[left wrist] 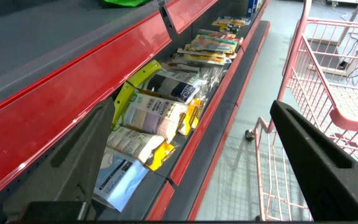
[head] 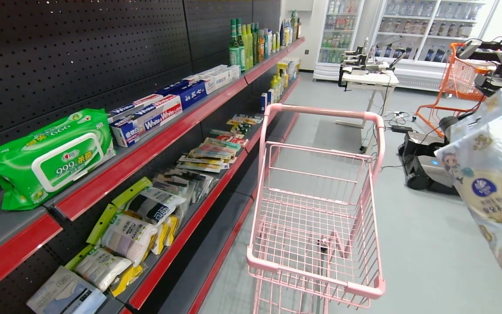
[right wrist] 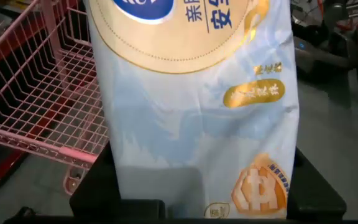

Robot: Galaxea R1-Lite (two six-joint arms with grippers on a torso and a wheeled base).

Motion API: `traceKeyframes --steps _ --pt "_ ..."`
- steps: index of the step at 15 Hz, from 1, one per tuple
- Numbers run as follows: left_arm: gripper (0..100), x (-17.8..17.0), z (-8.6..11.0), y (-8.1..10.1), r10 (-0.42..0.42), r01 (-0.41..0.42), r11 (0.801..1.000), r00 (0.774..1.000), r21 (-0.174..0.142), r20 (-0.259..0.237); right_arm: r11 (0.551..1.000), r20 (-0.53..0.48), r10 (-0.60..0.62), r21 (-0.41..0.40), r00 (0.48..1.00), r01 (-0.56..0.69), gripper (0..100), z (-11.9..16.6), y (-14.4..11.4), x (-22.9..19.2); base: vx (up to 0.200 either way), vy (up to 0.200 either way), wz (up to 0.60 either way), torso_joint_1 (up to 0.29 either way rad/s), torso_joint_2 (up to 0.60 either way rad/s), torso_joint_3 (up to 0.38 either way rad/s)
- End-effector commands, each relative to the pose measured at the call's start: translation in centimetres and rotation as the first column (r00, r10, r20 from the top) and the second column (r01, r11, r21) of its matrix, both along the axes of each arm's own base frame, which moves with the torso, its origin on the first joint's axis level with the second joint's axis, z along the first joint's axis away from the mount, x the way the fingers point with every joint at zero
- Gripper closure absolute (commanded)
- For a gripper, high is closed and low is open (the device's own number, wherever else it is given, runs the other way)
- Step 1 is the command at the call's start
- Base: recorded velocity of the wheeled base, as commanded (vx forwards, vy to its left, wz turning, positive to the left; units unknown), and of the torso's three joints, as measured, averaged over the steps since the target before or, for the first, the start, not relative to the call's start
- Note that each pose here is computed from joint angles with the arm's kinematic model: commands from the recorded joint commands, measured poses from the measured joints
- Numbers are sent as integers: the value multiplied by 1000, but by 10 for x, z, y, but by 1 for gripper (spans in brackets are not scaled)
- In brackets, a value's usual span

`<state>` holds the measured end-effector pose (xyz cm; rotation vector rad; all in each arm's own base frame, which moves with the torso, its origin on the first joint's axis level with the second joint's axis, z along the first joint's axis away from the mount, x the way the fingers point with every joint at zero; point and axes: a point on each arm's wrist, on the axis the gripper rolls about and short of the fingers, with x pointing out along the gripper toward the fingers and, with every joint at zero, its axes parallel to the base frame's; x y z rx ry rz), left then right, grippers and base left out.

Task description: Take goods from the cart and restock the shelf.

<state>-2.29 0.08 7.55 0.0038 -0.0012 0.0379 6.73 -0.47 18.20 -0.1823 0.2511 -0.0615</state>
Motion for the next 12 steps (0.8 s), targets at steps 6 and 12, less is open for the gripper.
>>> traceKeyframes --steps 6,12 --pt "0 0 0 0 0 0 1000 1000 1 -1 998 128 -62 6 990 61 100 -27 1 -44 0 0 0 0 0 0" --pt "0 0 0 0 0 0 1000 1000 1 -1 999 119 -43 -25 992 47 100 -47 3 -53 0 0 0 0 0 0"
